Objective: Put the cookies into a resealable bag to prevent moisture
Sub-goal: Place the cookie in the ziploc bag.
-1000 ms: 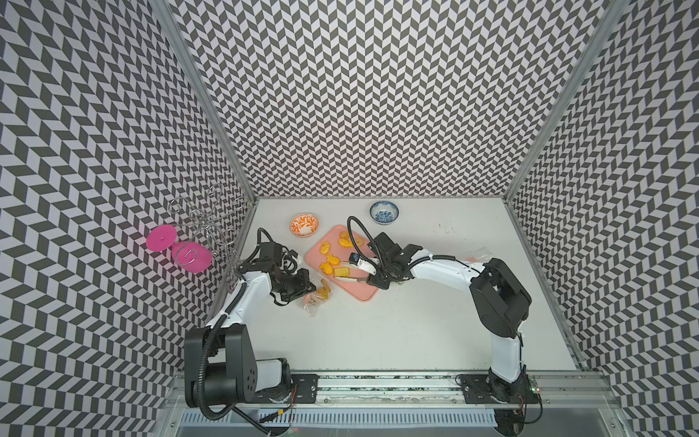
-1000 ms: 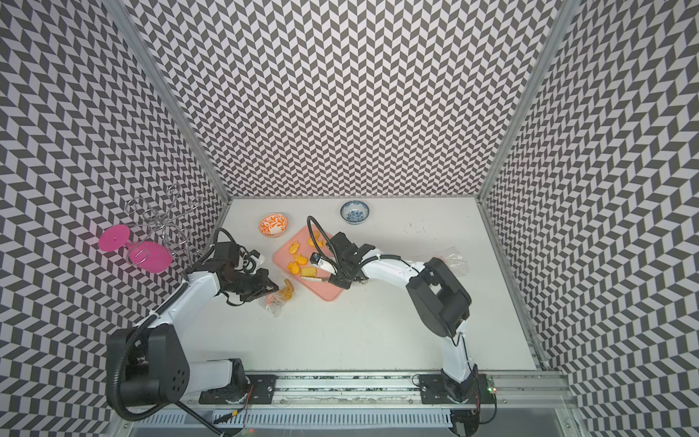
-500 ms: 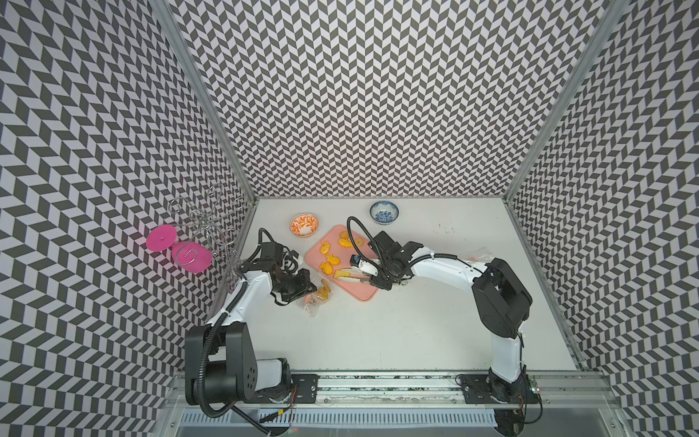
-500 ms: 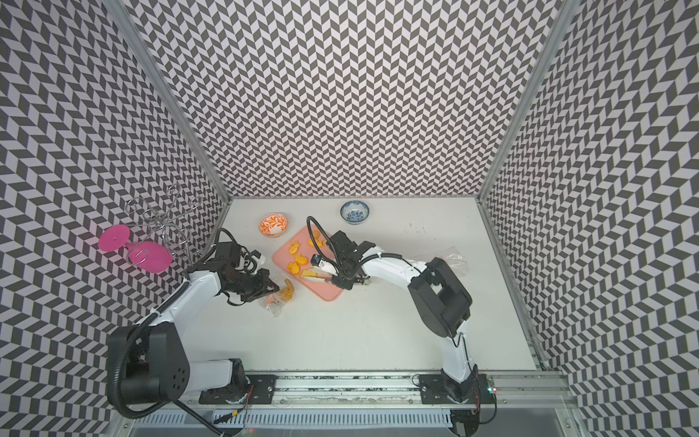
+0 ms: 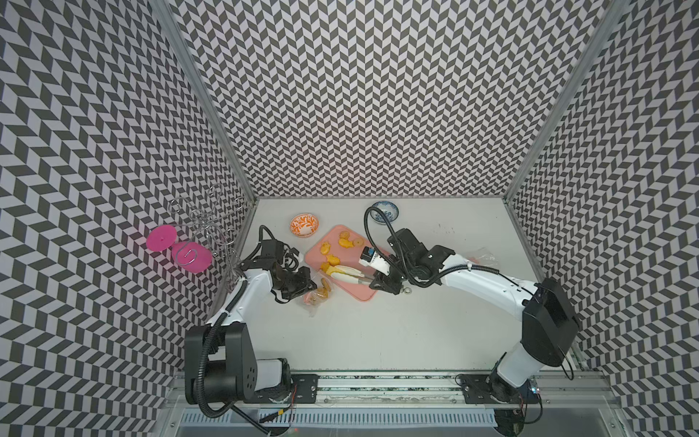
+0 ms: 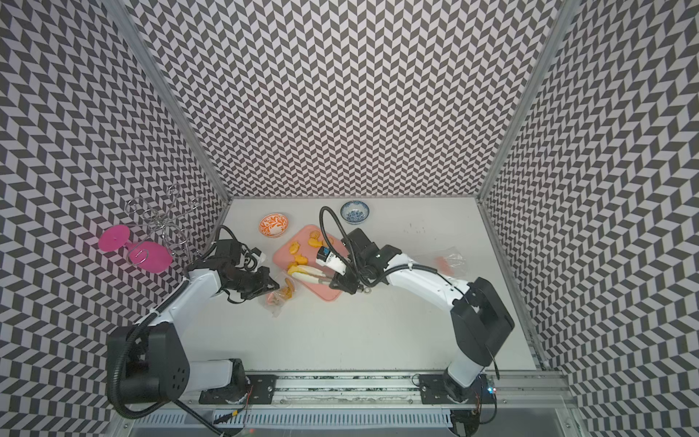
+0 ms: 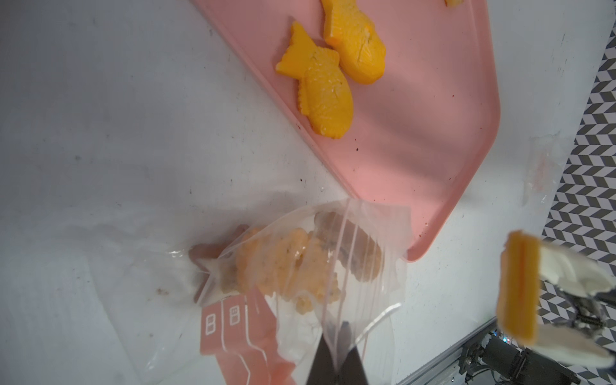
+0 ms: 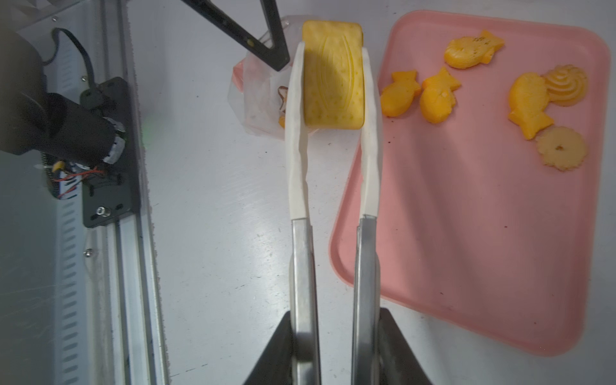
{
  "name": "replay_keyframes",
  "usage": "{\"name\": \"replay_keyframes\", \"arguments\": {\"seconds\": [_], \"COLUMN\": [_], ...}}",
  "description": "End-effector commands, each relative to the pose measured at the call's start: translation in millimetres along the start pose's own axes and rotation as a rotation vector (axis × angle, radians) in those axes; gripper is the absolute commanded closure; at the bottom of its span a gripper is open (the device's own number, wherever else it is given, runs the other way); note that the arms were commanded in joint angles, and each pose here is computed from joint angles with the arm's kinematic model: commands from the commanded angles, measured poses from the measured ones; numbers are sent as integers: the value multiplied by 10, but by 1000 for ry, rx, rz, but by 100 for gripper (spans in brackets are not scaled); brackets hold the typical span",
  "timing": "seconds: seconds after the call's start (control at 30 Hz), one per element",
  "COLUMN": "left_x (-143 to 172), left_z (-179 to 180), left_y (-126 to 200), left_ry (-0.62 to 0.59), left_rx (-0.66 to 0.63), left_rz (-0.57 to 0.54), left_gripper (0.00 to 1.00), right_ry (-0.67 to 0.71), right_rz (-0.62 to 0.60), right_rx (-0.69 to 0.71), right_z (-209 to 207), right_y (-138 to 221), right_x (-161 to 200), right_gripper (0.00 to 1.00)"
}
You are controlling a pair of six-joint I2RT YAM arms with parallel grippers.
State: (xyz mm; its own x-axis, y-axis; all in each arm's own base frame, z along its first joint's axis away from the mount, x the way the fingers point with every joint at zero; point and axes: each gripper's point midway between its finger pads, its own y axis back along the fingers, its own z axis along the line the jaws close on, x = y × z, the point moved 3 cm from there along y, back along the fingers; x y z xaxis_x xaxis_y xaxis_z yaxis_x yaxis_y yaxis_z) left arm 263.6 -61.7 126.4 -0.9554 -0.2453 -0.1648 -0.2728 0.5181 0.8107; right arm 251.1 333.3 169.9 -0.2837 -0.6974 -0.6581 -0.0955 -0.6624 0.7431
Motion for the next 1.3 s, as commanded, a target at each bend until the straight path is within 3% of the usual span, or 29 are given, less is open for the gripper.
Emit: {"name": "replay_keyframes", "arguments": {"seconds": [0.0,0.43,0.6,0.87,1.03,1.27], "left_x": [-26,-2,0,-39,-39,2], "left_z": [-91,-219,-241,-248,-315,-342], "left_y": [116,174,169,177,198,207], "left_ry": [-32,-49,-56,-65,-74,-81], "left_rx": [1,18,18,9,29,45], "left_rz": [-21,-21,-18,-20,-19,-13], "left_gripper": [100,100,100,100,100,100], "right_ry": [3,170,259,414,413,387], "right_rz": [-23,168,191,102,125,50], "right_rx": [-50,96,126,100,103,131], "right_z": [84,-18,40,294,275,282], "right_y": [-80,-358,-398,-241,-274,-136], "right_x": [-121,-185,-273,-411,-375,-529], "right_gripper": [66,65,65,64,60,52]}}
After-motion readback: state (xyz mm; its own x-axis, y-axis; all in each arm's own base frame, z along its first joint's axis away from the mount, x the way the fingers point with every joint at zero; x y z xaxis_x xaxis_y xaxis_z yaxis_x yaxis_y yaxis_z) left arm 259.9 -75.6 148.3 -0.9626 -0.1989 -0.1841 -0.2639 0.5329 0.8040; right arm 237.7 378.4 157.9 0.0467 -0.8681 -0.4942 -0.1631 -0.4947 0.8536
